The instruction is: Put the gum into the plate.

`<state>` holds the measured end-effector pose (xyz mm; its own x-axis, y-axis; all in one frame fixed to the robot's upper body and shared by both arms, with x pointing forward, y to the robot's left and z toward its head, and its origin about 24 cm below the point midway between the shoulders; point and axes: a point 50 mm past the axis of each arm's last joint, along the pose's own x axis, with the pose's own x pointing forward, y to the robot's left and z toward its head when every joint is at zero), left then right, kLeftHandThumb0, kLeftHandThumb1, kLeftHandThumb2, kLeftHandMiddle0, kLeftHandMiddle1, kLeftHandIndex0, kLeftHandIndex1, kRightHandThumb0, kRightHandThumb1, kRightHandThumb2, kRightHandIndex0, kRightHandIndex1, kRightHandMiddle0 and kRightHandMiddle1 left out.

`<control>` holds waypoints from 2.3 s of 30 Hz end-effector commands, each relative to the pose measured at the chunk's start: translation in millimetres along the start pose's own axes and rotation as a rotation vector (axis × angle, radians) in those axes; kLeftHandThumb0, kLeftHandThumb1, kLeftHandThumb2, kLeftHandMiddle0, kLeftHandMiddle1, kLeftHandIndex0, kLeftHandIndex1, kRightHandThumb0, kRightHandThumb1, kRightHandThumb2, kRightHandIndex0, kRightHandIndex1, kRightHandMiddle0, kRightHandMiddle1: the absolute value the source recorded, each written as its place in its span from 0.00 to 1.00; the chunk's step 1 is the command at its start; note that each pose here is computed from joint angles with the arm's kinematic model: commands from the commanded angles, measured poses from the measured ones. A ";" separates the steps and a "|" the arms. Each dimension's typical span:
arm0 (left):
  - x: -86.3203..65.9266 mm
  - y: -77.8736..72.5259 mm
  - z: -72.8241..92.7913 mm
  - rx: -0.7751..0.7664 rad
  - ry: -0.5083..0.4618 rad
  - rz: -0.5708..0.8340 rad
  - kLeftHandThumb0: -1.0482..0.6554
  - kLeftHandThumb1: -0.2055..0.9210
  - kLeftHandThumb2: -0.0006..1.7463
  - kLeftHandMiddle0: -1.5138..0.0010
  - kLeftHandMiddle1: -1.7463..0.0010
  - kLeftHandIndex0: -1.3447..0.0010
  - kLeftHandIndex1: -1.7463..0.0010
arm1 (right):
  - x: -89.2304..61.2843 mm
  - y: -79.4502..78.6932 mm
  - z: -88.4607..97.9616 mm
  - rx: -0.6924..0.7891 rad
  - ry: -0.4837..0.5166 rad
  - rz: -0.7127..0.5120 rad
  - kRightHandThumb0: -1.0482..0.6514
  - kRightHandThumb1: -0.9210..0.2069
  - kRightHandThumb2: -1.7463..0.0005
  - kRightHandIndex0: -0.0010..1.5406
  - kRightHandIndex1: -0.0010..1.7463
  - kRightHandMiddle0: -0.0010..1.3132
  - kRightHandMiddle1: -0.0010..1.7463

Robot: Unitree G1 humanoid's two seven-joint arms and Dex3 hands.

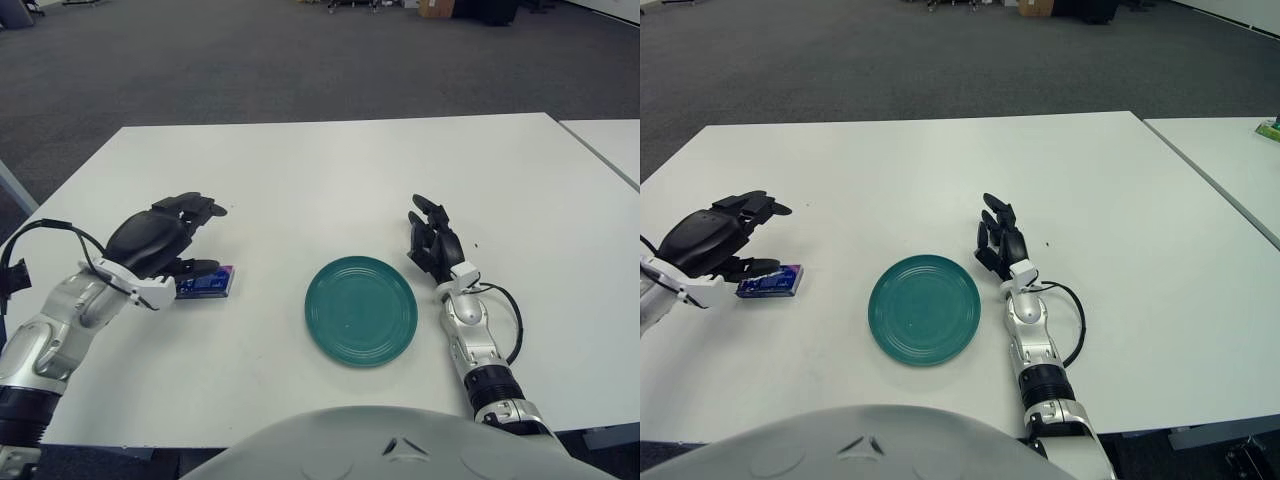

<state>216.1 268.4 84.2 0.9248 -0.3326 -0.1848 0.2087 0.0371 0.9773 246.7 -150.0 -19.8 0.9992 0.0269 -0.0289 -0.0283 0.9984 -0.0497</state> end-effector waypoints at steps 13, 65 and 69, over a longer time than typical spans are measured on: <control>-2.8 -14.0 -28.2 0.035 0.055 -0.128 0.00 1.00 0.19 0.84 1.00 1.00 0.49 | -60.0 -25.3 -66.1 -0.016 0.338 -0.066 0.17 0.00 0.50 0.23 0.02 0.00 0.34; 21.3 -96.5 -26.0 -0.046 0.020 -0.544 0.12 0.97 0.10 0.88 0.99 1.00 0.47 | -71.9 -45.7 -65.7 -0.008 0.315 -0.116 0.20 0.00 0.51 0.22 0.00 0.00 0.34; 22.5 -100.4 -27.1 -0.051 0.040 -0.637 0.26 0.77 0.24 0.82 0.99 0.96 0.44 | -71.5 -45.1 -65.3 -0.010 0.312 -0.114 0.20 0.00 0.51 0.21 0.00 0.00 0.34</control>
<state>240.7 289.6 10.1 0.7971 -0.2909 -0.5292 0.5467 -0.0245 0.8370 244.4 -176.6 -18.4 0.9994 -0.0325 -0.0066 0.0323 0.9990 -0.0300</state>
